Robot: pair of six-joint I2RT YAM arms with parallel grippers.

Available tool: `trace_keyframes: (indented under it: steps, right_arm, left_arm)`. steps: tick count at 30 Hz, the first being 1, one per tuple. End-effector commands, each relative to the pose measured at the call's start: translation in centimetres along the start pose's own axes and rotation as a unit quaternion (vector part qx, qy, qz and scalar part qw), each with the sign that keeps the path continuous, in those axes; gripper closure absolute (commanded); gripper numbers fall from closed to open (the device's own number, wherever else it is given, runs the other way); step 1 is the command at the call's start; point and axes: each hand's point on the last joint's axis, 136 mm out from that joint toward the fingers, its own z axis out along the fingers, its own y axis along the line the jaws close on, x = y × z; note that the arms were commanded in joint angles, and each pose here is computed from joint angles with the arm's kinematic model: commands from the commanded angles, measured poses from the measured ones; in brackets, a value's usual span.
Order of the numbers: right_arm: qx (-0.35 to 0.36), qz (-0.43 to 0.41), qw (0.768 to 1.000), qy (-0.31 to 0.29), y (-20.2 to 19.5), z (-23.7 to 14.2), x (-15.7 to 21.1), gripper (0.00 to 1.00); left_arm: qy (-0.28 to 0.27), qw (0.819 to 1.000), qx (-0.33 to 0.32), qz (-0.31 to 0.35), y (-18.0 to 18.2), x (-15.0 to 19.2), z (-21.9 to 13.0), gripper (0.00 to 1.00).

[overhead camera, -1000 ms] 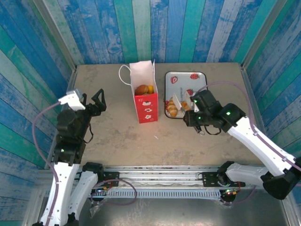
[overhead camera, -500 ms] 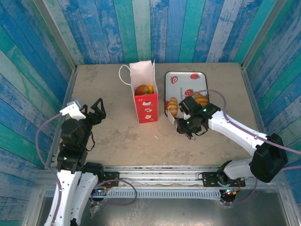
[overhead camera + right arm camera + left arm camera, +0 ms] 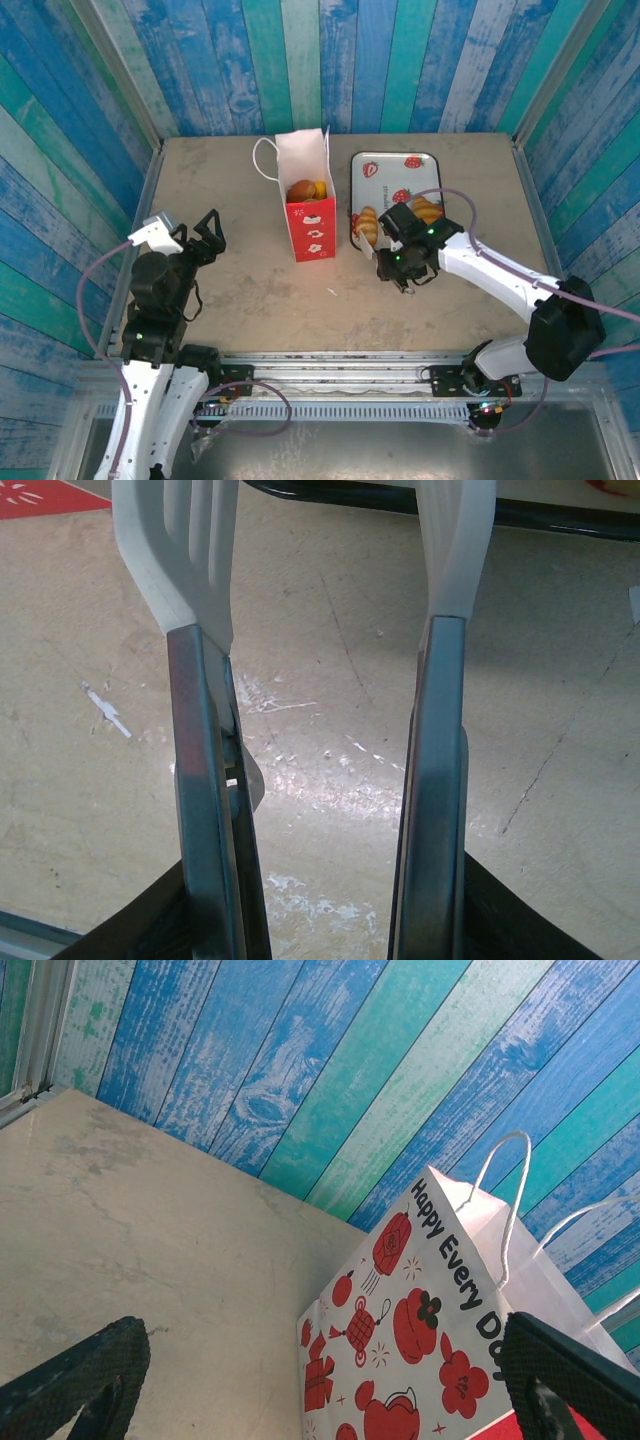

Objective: Place the fake bread into the paper bag

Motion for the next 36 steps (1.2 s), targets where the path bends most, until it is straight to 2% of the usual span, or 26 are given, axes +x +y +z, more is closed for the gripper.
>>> trace_keyframes:
  steps: [1, 14, 20, 28, 31, 36]
  right_arm:
    - [0.006, -0.003, 1.000, -0.013, 0.1, 0.2, -1.3, 0.49]
    - [0.021, -0.005, 1.000, -0.023, -0.1, 1.7, -2.8, 0.53]
    - [0.029, -0.003, 0.999, -0.029, -0.6, 1.6, -2.9, 0.62]
    - [0.021, 0.004, 0.996, -0.084, -0.6, -1.5, -4.1, 0.89]
    - [0.016, 0.007, 0.993, -0.114, -0.7, -3.4, -4.6, 0.94]
    - [0.003, 0.004, 0.986, -0.167, -0.4, -7.3, -5.7, 0.95]
  left_arm:
    - [-0.002, 1.000, -0.006, 0.000, 0.3, 0.1, 0.0, 0.06]
    - [0.002, 1.000, -0.009, 0.003, 0.4, 0.3, 0.2, 0.06]
    - [0.002, 1.000, -0.008, 0.003, 0.4, 0.2, 0.2, 0.06]
    - [0.005, 1.000, 0.022, 0.012, -1.4, -1.0, 0.0, 0.06]
    - [0.023, 0.999, 0.045, 0.009, -2.6, -1.0, 0.7, 0.06]
    - [0.043, 0.996, 0.082, -0.003, -4.6, -1.2, 1.8, 0.06]
